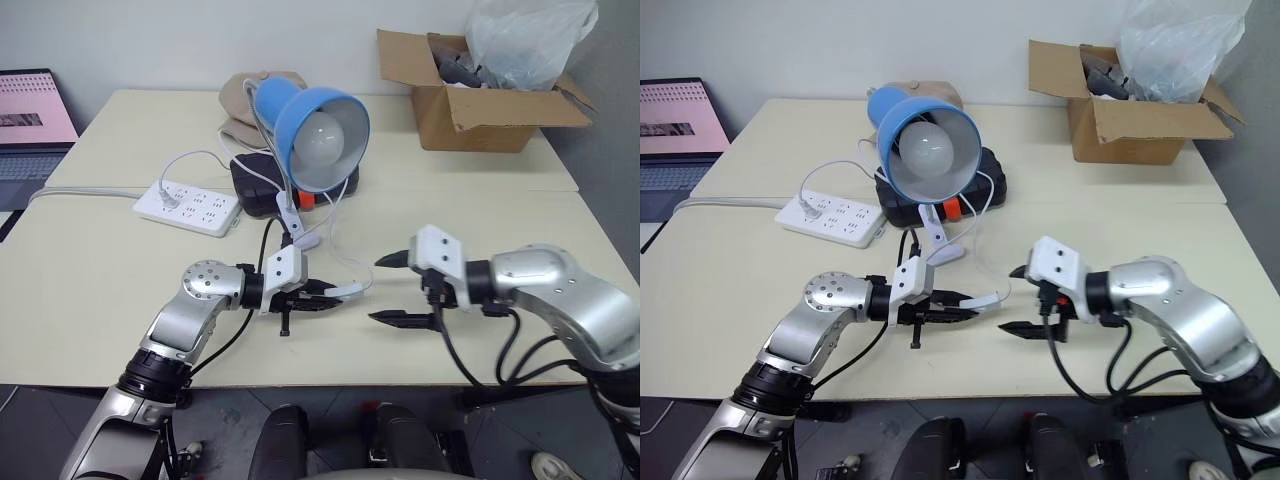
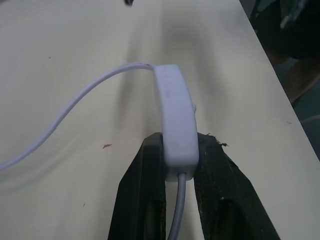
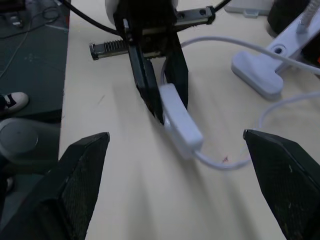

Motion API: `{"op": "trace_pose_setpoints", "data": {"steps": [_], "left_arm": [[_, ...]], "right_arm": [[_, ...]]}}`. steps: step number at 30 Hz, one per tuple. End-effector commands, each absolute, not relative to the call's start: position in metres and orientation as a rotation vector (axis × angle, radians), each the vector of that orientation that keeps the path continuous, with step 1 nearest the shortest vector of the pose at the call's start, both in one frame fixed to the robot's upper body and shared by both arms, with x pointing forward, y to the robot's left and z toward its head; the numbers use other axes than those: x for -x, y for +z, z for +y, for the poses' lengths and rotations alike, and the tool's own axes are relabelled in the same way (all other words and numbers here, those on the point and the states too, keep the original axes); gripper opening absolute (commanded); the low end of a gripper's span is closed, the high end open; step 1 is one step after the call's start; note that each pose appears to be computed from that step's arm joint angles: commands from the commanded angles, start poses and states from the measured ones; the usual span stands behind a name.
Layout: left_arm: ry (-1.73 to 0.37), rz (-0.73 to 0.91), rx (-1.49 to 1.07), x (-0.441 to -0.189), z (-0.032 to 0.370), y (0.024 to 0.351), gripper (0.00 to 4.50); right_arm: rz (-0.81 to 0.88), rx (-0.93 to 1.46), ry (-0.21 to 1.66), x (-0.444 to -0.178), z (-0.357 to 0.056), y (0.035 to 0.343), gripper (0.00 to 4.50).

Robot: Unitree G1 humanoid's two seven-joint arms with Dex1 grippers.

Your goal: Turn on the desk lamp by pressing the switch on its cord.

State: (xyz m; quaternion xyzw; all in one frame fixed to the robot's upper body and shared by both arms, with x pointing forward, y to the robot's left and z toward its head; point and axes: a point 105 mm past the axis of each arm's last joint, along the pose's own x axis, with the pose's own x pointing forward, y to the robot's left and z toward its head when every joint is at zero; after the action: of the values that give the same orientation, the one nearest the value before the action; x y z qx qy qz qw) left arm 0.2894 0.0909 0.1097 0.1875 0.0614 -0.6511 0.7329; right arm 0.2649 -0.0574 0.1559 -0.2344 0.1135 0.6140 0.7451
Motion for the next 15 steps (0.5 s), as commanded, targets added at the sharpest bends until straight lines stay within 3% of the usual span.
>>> {"op": "trace_pose_setpoints", "data": {"steps": [1,15], "left_arm": [[-1.437,0.090,-0.433,-0.289,0.088,0.121,0.42],[-1.446,0.084,-0.456,-0.288,0.086,0.120,0.42]], "right_arm": [[0.216,0.560,1.362,-0.271,-0.050,0.155,4.50],[0.225,0.564,1.357,-0.286,-0.042,0.147,4.50]]}}
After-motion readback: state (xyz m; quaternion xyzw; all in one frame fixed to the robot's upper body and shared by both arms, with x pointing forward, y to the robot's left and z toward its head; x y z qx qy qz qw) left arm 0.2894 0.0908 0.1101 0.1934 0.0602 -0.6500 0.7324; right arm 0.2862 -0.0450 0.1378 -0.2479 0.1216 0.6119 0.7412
